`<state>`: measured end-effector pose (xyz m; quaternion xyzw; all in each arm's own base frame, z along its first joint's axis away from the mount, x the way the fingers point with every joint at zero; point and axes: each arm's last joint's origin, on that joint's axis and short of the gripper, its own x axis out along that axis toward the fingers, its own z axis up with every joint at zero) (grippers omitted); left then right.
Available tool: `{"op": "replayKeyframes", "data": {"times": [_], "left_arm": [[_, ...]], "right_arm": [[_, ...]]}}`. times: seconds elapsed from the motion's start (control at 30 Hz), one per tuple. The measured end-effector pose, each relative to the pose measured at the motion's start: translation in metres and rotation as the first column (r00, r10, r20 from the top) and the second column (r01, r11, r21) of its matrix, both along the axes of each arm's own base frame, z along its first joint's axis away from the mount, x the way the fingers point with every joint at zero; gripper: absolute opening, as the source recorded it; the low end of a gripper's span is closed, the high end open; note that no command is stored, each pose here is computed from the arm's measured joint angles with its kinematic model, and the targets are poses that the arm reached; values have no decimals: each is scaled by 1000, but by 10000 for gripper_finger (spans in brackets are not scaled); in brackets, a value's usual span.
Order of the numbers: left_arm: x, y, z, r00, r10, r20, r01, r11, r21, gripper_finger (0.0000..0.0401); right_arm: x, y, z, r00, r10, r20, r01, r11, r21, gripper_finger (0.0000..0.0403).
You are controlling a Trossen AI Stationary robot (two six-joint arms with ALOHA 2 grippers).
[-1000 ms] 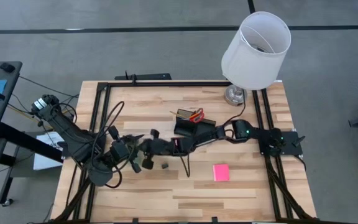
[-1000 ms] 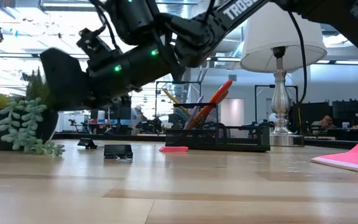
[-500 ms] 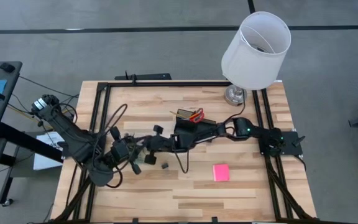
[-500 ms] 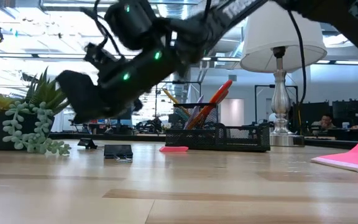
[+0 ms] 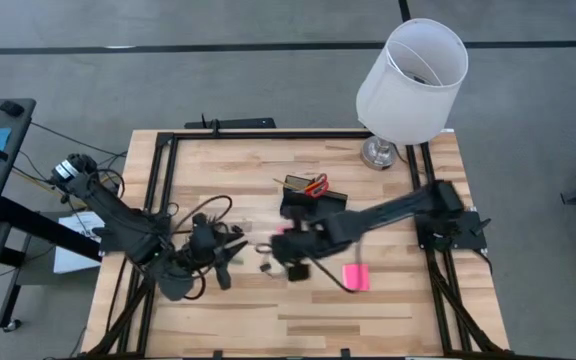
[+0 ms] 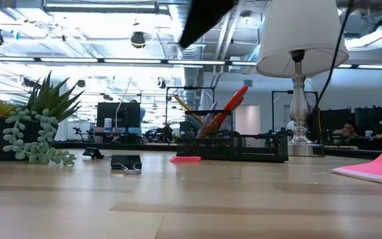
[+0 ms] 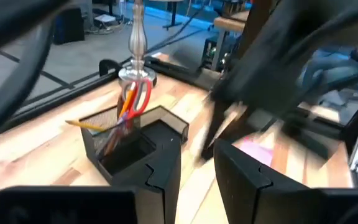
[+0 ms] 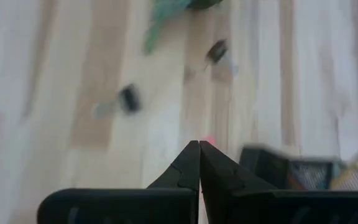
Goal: Pick and place office supplies into organizer
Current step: Put the pink eraser into the lower left compartment of the black desk organizer
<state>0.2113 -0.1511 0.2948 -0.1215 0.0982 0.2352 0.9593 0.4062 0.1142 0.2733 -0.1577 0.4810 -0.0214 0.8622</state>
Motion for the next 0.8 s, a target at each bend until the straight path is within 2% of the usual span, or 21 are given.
{"op": "replayKeyframes", "data": {"times": [0.07, 0.17, 0.33, 0.47, 0.57, 0.7, 0.8], "left_arm": [[6, -2, -7, 1000, 5, -22, -4, 1000, 10, 86], [20, -4, -25, 998, 44, -46, -44, 999, -10, 86], [44, -5, -58, 990, 49, -134, -56, 997, -49, 86], [70, 9, -73, 985, 38, -168, -54, 994, -95, 87], [94, 24, -85, 979, -2, -204, -13, 997, -70, 91], [121, 47, -100, 969, -84, -234, 75, 996, -45, 111], [134, 63, -117, 944, -161, -287, 144, 986, -81, 132]], "right_arm": [[-22, 8, 21, 999, 26, -19, -26, 1000, 2, 0], [-56, 13, 60, 999, 31, 27, -32, 999, 37, 0], [-117, 9, 119, 987, -17, 157, 3, 996, 90, 0], [-160, -3, 155, 955, -72, 289, 39, 992, 119, 0], [-183, -11, 164, 939, -87, 333, 41, 989, 140, 0], [-201, -14, 161, 937, -101, 335, 41, 982, 182, 0], [-211, -13, 150, 944, -95, 315, 36, 982, 187, 0]]}}
